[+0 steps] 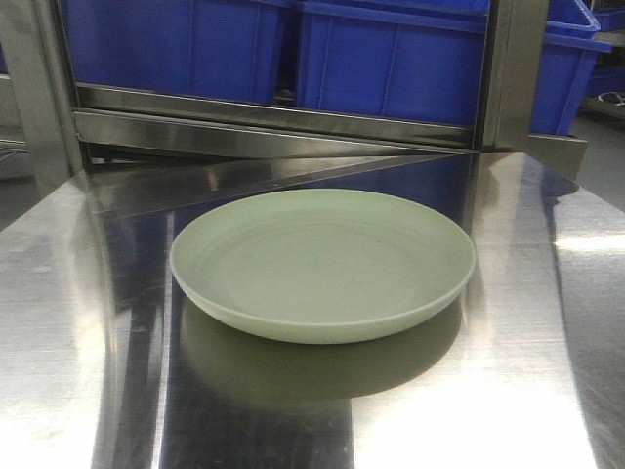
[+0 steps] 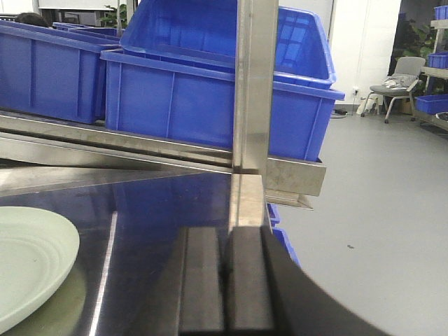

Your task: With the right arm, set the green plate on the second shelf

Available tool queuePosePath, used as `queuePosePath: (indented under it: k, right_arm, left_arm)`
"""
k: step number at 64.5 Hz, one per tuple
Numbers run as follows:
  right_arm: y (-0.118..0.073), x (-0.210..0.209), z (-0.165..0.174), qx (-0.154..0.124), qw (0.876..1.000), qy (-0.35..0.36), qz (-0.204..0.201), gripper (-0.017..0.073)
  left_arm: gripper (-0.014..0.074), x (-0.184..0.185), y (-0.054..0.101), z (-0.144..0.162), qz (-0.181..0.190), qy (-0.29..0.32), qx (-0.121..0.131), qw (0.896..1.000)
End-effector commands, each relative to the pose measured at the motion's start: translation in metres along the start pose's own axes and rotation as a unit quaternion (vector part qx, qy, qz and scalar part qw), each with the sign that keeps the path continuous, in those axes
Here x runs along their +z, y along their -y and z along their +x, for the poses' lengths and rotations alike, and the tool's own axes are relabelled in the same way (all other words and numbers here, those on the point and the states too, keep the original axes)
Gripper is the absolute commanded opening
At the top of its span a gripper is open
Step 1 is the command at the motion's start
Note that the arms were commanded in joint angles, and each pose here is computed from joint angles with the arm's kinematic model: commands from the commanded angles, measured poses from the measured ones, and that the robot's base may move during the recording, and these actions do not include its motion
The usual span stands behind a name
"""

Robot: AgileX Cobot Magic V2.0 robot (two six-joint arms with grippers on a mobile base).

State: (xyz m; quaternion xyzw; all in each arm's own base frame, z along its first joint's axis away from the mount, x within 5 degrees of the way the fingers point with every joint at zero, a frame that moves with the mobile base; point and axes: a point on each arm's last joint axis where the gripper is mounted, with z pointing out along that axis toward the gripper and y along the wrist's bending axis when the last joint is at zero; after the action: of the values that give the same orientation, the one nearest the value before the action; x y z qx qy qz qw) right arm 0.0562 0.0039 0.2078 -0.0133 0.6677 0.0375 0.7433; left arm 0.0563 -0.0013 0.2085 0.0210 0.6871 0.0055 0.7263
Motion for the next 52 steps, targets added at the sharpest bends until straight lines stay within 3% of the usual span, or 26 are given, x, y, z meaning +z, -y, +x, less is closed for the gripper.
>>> queuePosePath:
  k: [1,10,24,33,37,43,47,52]
  right_arm:
    - [0.000,-0.003,-0.016,-0.005,0.998,0.066,0.002,0.0050]
    - [0.000,-0.003,-0.017,-0.005,0.997,0.071,0.003,0.0050]
    - [0.001,-0.006,-0.030,-0.005,0.990,0.144,0.006,0.0050]
    - [0.001,-0.016,-0.053,0.017,0.961,0.277,0.005,0.0050]
    - [0.001,-0.022,-0.068,0.033,0.943,0.331,-0.001,0.0050]
    - [-0.001,-0.032,-0.107,0.076,0.933,0.351,-0.028,0.0050]
    - [-0.005,-0.041,-0.144,0.095,0.934,0.341,-0.050,0.0050]
    - [-0.008,-0.049,-0.189,0.089,0.946,0.308,-0.049,0.0050]
  left_arm:
    - [0.0130,-0.001,0.000,0.004,0.000,0.038,-0.006,0.999]
    - [0.0130,-0.001,0.000,0.004,0.000,0.038,-0.006,0.999]
    - [0.0130,-0.001,0.000,0.004,0.000,0.038,-0.006,0.999]
    - [0.0130,-0.001,0.000,0.004,0.000,0.038,-0.006,0.999]
    - [0.0130,-0.001,0.000,0.004,0.000,0.038,-0.006,0.999]
    - [0.0130,-0.001,0.000,0.004,0.000,0.038,-0.006,0.999]
    - [0.0130,-0.001,0.000,0.004,0.000,0.038,-0.006,0.999]
    - [0.0130,-0.001,0.000,0.004,0.000,0.038,-0.006,0.999]
